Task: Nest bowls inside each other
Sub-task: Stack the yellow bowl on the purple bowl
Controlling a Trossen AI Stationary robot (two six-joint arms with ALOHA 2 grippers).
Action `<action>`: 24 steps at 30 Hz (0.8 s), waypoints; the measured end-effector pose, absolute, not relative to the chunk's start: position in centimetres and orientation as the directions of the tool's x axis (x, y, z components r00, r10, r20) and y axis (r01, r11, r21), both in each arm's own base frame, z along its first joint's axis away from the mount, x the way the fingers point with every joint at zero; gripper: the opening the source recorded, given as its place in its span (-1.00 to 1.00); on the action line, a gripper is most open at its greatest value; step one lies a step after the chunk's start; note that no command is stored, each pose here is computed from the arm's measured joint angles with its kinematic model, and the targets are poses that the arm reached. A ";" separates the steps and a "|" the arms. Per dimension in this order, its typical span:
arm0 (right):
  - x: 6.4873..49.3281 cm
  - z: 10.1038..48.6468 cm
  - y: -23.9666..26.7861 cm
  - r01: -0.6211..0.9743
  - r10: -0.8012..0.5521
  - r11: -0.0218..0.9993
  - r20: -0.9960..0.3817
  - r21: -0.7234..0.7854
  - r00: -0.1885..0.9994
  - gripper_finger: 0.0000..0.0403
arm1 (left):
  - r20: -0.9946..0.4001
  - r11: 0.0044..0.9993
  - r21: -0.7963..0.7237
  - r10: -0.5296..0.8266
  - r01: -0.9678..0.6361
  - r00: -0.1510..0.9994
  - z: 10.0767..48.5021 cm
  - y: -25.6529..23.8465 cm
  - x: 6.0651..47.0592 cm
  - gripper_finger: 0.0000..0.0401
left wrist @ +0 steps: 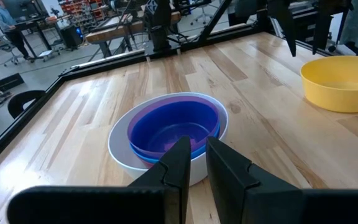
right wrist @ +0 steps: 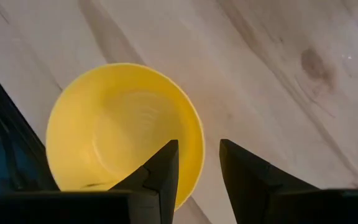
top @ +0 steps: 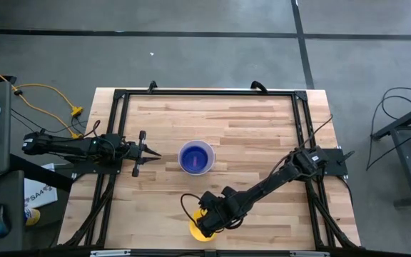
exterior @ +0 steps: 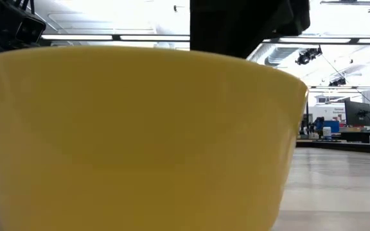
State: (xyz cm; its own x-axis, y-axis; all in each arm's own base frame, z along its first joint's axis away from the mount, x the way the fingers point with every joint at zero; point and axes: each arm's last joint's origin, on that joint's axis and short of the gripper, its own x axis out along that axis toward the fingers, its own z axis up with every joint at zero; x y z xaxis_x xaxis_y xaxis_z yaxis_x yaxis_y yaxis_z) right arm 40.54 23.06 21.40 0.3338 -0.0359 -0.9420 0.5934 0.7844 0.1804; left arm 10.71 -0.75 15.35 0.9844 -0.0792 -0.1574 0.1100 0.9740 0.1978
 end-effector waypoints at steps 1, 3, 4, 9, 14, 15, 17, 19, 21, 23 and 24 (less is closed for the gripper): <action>40.6 21.4 23.0 0.594 -0.034 0.783 -0.942 0.182 0.334 -0.45 | -0.158 0.974 0.198 -0.079 0.110 0.984 15.3 -0.7 10.7 -0.74; 40.7 21.1 23.1 0.593 -0.025 0.784 -0.945 0.183 0.326 -0.45 | -0.158 0.974 0.198 -0.079 0.110 0.984 15.3 -0.7 10.7 -0.74; 40.6 21.1 23.1 0.593 -0.022 0.784 -0.947 0.183 0.321 -0.45 | -0.158 0.974 0.198 -0.079 0.110 0.984 15.3 -0.7 10.7 -0.74; 40.6 21.1 23.1 0.591 -0.016 0.784 -0.947 0.187 0.320 -0.45 | -0.158 0.974 0.198 -0.079 0.110 0.984 15.3 -0.7 10.7 -0.74; 40.9 20.4 23.1 0.575 0.005 0.797 -0.954 0.184 0.299 -0.45 | -0.158 0.974 0.198 -0.079 0.110 0.984 15.3 -0.7 10.7 -0.74; 40.9 20.2 23.2 0.573 0.008 0.799 -0.956 0.182 0.293 -0.45 | -0.158 0.974 0.198 -0.079 0.110 0.984 15.3 -0.7 10.7 -0.74; 41.1 19.9 23.3 0.561 0.019 0.806 -0.956 0.187 0.291 -0.45 | -0.158 0.974 0.198 -0.079 0.110 0.984 15.3 -0.7 10.7 -0.74; 41.2 19.7 23.3 0.547 0.027 0.815 -0.956 0.190 0.293 -0.45 | -0.158 0.974 0.198 -0.079 0.110 0.984 15.3 -0.7 10.7 -0.74; 41.1 19.7 23.3 0.536 0.026 0.824 -0.956 0.186 0.291 -0.45 | -0.158 0.974 0.198 -0.079 0.110 0.984 15.3 -0.7 10.7 -0.74; 41.2 19.8 23.4 0.527 0.029 0.829 -0.955 0.188 0.295 -0.45 | -0.158 0.974 0.198 -0.079 0.110 0.984 15.3 -0.7 10.7 -0.74; 41.2 19.8 23.4 0.525 0.029 0.830 -0.956 0.186 0.293 -0.45 | -0.158 0.974 0.198 -0.079 0.110 0.984 15.3 -0.7 10.7 -0.74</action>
